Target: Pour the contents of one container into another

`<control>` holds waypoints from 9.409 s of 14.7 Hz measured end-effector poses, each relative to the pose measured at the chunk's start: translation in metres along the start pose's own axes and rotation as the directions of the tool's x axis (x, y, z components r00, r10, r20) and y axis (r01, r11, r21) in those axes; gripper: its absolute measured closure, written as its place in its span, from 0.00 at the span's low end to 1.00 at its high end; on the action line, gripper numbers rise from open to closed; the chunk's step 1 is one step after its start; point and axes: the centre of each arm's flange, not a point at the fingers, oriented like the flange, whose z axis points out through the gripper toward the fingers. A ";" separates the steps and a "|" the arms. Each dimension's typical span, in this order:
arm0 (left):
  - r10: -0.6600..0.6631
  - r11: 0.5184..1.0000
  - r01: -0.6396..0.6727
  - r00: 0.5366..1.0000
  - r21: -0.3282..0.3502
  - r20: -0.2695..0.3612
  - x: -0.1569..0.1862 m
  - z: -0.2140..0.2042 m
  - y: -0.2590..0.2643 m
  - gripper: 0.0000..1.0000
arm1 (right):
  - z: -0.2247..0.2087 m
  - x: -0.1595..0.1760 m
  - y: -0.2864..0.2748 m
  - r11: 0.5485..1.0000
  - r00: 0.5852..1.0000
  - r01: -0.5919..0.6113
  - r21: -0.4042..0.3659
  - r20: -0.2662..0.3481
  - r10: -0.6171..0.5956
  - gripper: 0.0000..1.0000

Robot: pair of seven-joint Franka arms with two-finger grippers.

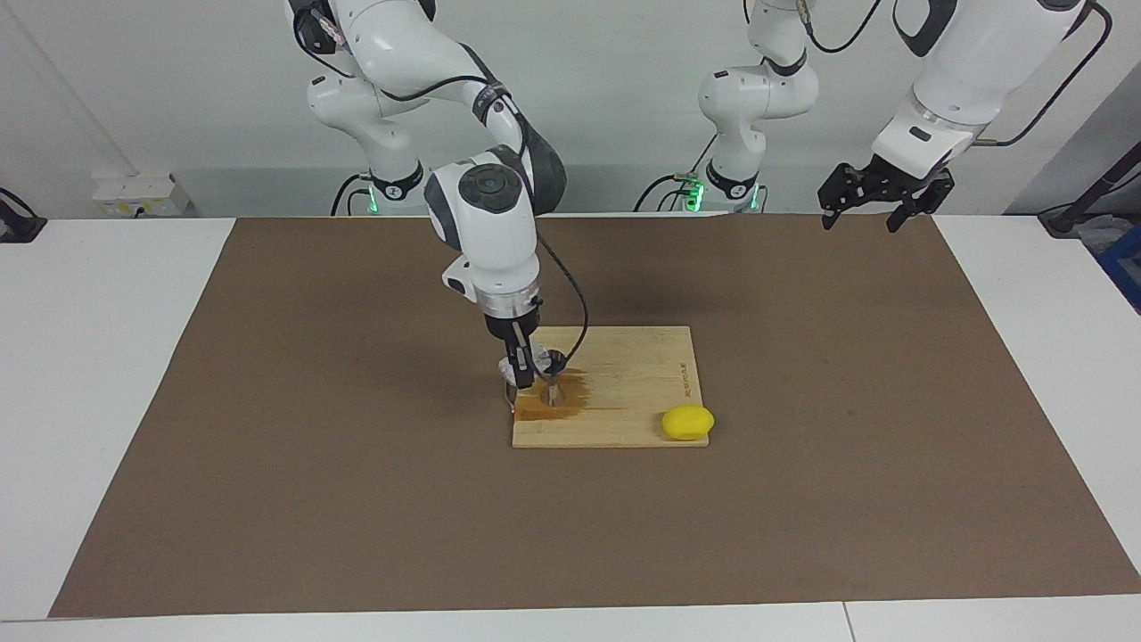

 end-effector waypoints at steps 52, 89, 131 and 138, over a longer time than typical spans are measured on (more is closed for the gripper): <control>0.000 1.000 0.000 1.000 0.000 0.000 0.000 0.000 0.000 0.00 | -0.020 -0.031 0.003 0.985 0.970 0.166 0.040 -0.187 -0.156 0.49; 0.000 1.000 0.000 1.000 0.000 0.000 0.000 0.000 0.000 0.00 | 0.092 0.230 0.069 0.826 0.687 -0.548 -0.129 0.493 0.533 0.49; 0.000 1.000 0.000 1.000 0.000 0.000 0.000 0.000 0.000 0.00 | 0.048 0.336 0.154 0.694 0.657 0.720 0.013 0.308 -0.688 0.00; 0.000 1.000 0.000 1.000 0.000 0.000 0.000 0.000 0.000 0.00 | -0.040 0.237 0.126 0.459 0.453 0.888 -0.020 0.204 -0.868 0.00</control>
